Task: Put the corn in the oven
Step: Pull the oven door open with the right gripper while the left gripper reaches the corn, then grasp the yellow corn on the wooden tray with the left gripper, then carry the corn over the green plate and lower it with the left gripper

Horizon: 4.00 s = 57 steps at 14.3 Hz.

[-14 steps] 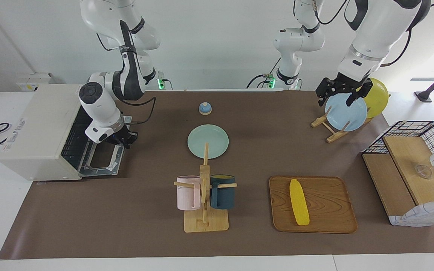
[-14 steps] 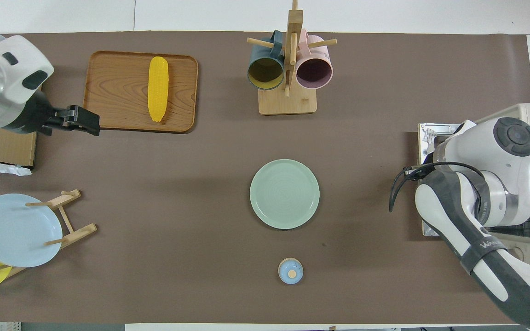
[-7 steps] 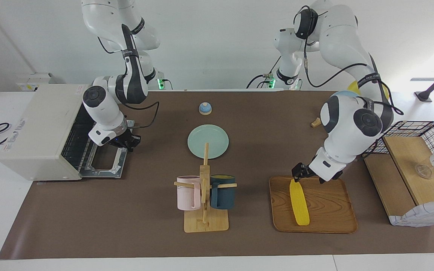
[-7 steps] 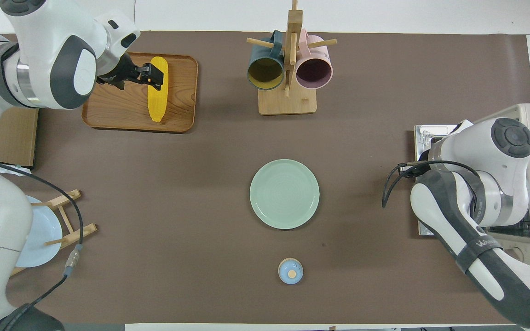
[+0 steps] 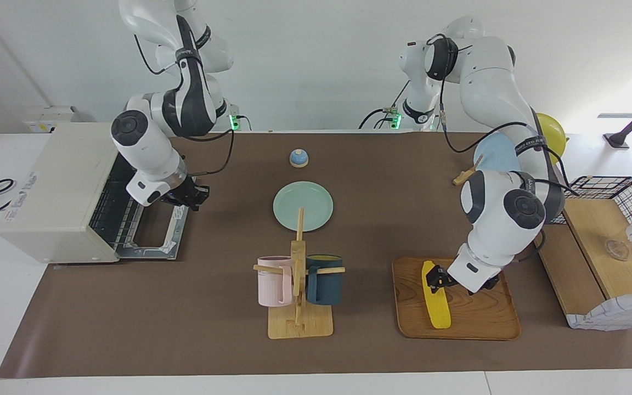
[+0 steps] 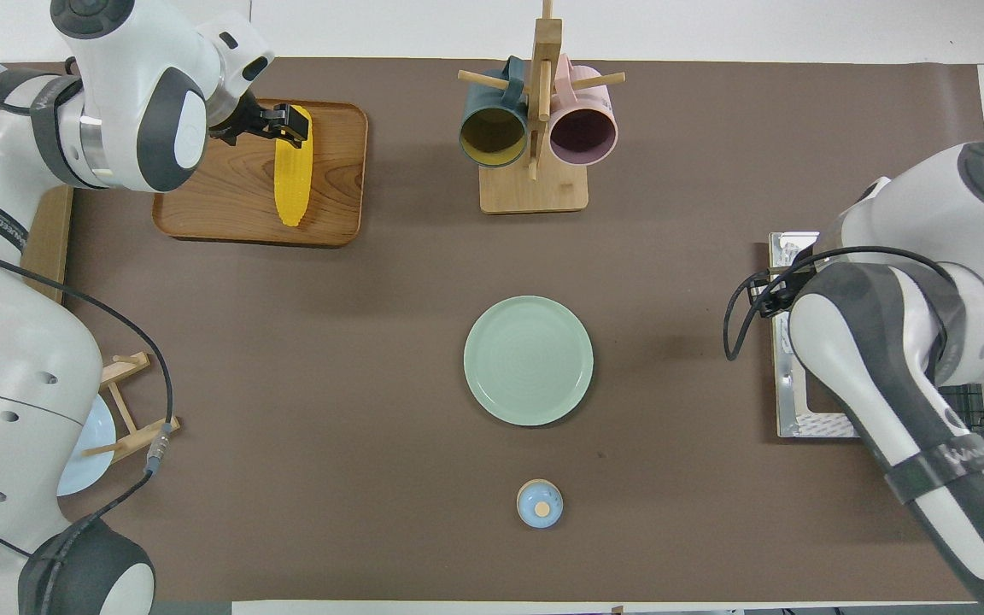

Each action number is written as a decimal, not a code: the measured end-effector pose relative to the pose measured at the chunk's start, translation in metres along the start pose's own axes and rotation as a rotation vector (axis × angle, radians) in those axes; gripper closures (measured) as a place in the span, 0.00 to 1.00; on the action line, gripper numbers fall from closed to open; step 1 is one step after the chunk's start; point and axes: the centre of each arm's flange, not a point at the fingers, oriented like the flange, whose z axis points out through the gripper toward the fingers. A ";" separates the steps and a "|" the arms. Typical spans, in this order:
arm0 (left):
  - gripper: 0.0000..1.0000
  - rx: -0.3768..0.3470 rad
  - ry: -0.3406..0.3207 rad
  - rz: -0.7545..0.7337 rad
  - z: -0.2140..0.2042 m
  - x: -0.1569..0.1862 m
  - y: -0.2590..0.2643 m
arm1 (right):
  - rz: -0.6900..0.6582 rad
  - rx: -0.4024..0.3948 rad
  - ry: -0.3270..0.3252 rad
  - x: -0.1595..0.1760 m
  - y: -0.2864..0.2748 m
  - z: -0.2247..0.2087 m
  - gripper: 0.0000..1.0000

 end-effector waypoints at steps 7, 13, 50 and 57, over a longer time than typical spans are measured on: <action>0.00 -0.007 -0.006 0.096 0.034 0.000 0.017 | 0.009 -0.101 -0.068 -0.053 0.017 -0.122 0.99; 0.00 -0.005 0.003 0.095 0.055 0.000 0.015 | 0.033 -0.102 -0.098 -0.069 0.026 -0.152 0.62; 0.43 -0.141 0.013 0.017 0.015 -0.268 0.347 | 0.078 -0.056 -0.009 -0.054 0.039 -0.165 0.00; 0.43 -0.139 0.012 0.014 0.028 -0.267 0.346 | 0.077 -0.056 -0.009 -0.054 0.038 -0.165 0.00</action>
